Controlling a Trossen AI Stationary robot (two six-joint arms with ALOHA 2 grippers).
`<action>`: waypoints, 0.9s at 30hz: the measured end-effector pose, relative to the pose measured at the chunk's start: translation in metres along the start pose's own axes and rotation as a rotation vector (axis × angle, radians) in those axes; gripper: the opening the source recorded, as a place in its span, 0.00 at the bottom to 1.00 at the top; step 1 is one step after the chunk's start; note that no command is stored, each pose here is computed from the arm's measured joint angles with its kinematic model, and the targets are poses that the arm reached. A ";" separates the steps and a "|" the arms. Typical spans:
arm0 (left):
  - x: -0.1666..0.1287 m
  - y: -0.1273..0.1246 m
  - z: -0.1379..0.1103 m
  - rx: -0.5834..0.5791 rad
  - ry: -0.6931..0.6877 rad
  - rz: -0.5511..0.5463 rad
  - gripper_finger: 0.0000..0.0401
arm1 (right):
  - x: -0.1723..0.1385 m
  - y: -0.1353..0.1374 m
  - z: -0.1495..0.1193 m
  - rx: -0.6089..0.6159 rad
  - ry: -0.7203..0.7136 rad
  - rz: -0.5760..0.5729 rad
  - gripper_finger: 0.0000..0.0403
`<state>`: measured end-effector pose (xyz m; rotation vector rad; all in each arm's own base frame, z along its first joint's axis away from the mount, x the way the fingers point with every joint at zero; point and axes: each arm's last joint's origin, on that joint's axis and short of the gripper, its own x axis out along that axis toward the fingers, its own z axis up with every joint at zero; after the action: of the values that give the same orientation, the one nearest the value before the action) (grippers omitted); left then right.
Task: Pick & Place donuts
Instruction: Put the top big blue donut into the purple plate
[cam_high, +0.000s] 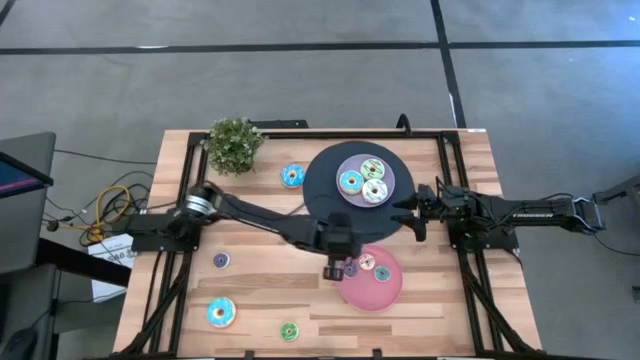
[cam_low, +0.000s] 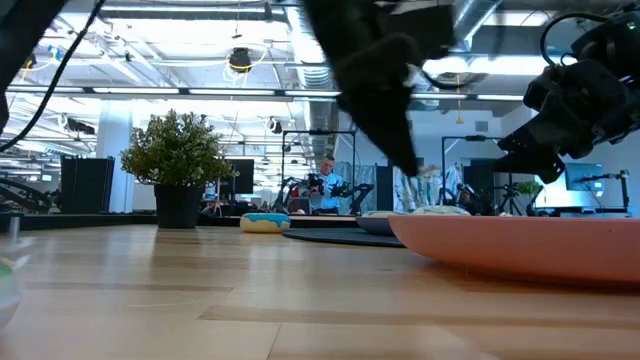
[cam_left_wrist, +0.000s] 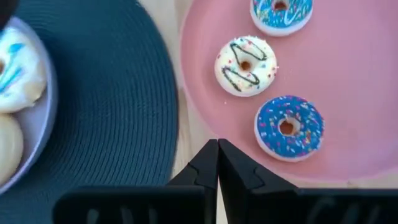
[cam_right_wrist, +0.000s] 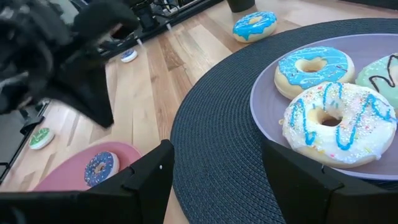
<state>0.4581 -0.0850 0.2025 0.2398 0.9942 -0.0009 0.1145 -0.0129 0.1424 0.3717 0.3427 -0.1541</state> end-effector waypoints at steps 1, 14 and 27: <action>-0.005 0.001 -0.008 -0.023 -0.032 0.001 0.01 | 0.000 0.000 0.000 0.000 0.002 -0.001 0.58; -0.098 0.017 -0.163 -0.247 -0.420 -0.003 0.00 | -0.001 0.004 0.013 0.030 -0.142 0.016 0.58; -0.134 0.025 -0.259 -0.229 -0.552 0.116 0.00 | -0.002 0.008 0.024 0.085 -0.246 0.075 0.58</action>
<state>0.1728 -0.0227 0.1837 0.0774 0.4241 0.1449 0.1211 -0.0143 0.1664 0.4435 0.0790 -0.1393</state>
